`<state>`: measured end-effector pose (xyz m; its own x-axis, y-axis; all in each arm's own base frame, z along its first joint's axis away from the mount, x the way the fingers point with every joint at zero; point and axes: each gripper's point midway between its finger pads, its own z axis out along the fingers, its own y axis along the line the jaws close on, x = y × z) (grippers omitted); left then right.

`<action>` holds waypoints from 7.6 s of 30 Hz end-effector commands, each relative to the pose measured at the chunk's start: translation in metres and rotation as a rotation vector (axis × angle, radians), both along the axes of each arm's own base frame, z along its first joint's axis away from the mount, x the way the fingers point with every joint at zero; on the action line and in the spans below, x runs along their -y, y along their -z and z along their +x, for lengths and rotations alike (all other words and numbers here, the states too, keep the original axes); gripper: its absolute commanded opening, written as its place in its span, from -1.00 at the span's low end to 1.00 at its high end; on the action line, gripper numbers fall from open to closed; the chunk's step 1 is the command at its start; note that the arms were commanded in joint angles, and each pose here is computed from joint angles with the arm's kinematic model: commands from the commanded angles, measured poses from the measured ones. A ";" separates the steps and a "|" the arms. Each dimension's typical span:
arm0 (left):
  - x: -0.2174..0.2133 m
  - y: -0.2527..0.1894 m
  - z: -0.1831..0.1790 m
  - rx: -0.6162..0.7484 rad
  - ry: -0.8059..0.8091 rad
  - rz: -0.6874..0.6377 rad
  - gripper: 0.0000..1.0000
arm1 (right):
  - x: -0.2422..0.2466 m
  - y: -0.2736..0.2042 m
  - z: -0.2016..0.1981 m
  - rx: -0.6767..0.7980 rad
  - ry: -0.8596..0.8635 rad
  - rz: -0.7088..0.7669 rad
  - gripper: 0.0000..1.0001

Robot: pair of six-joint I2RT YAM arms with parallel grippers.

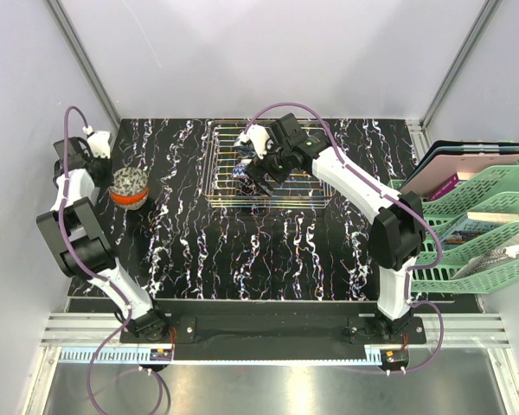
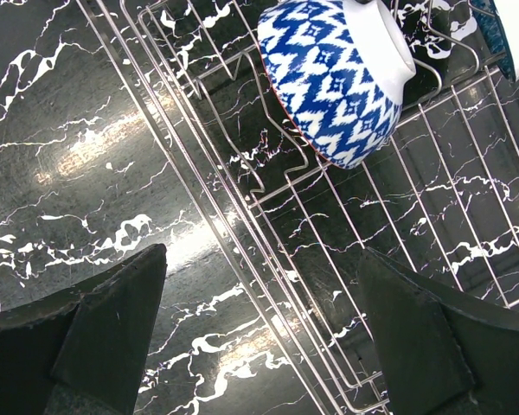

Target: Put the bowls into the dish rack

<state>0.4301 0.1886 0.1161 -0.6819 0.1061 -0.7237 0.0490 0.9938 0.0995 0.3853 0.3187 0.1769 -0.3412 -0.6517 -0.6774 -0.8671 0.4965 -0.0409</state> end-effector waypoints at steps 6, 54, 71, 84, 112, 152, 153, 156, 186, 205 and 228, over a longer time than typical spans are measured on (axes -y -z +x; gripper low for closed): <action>-0.006 -0.030 0.000 0.049 -0.011 0.060 -1.00 | -0.005 -0.029 0.002 0.052 -0.003 0.069 0.96; 0.013 0.003 -0.025 -0.031 -0.005 -0.031 -0.33 | -0.010 -0.029 -0.010 0.059 -0.030 0.062 0.96; 0.010 -0.013 -0.027 -0.007 -0.027 -0.009 -1.00 | -0.014 -0.030 -0.011 0.061 -0.037 0.064 0.96; 0.013 -0.051 -0.028 0.046 -0.033 0.001 -0.99 | -0.016 -0.030 -0.016 0.058 -0.048 0.064 0.97; 0.015 -0.026 -0.030 -0.013 -0.026 -0.027 -0.30 | -0.019 -0.028 -0.018 0.055 -0.057 0.064 0.98; 0.015 -0.019 -0.029 -0.041 -0.032 0.009 -0.85 | -0.022 -0.023 -0.021 0.043 -0.066 0.059 0.99; 0.015 -0.020 -0.029 -0.041 -0.031 0.010 -0.86 | -0.023 -0.022 -0.021 0.042 -0.070 0.058 1.00; 0.015 -0.024 -0.030 -0.035 -0.031 0.019 -0.91 | -0.023 -0.022 -0.021 0.041 -0.069 0.056 1.00; 0.021 -0.050 -0.033 -0.002 -0.024 0.025 -1.00 | -0.024 -0.020 -0.024 0.038 -0.073 0.054 0.99; 0.064 -0.147 -0.048 0.213 0.073 -0.039 -1.00 | -0.039 -0.055 -0.035 -0.020 -0.066 0.191 1.00; 0.321 -0.194 -0.096 0.296 0.917 -0.473 -1.00 | -0.059 -0.155 -0.102 -0.685 -0.278 0.820 0.99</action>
<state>0.3429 -0.0991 0.2685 -0.4054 0.1702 -0.8982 0.7301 0.6515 -0.2061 0.2911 0.3841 0.2852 -0.7173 -0.2653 -0.6443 -0.6773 0.0483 0.7341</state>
